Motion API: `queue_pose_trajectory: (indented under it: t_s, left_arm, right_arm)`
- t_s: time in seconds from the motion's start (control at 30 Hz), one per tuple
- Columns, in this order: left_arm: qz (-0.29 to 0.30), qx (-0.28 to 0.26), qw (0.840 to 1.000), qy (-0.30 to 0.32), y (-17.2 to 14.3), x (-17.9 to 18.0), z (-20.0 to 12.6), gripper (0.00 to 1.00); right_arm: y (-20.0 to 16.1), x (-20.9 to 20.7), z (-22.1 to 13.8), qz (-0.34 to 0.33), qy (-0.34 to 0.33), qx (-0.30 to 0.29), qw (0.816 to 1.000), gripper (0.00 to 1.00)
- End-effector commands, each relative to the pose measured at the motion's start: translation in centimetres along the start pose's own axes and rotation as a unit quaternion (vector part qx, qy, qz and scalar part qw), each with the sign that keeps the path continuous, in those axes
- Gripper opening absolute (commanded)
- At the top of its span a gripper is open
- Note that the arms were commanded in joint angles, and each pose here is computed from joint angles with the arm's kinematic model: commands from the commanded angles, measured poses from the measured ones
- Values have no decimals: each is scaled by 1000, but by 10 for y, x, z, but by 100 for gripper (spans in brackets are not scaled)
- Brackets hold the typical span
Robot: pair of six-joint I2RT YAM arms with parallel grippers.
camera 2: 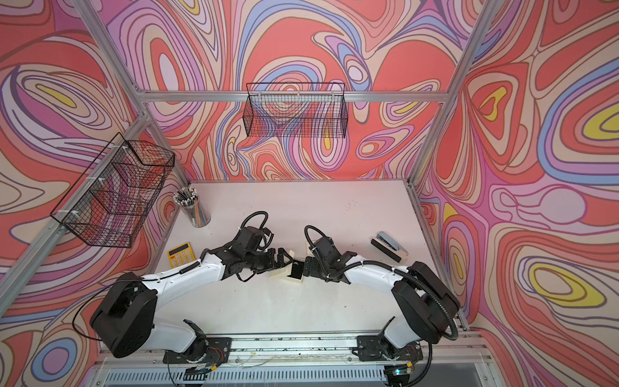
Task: Take the rings out of the lift-off lid box
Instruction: Open the lid on the jewelry box, then place the lid at the center of the board.
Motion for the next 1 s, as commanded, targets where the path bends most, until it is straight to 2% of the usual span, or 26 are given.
queue_pose_trajectory:
  t_s: [0.0,0.83,0.97]
  left_arm:
    - [3,-16,1000,26,5,7,-10,92]
    - [-32,-127,989,65,78,37,-54,93]
    - [-39,-120,988,86,82,46,-55,93]
  right_arm:
    - [9,4,-15,-8,5,-33,999,96]
    - [31,14,-59,-43,37,-118,991,96]
    - [30,11,-68,-45,35,-134,989,96]
Point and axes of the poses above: each gripper's point midway between its finger pads, its own z axis out along the fingers, its own x axis along the line the jaws close on, y = z × x, the point moved 5 cm from there along -z, back along the fingers, and after that the axes turned 5 degrees about -z, right-handed, at the moved point
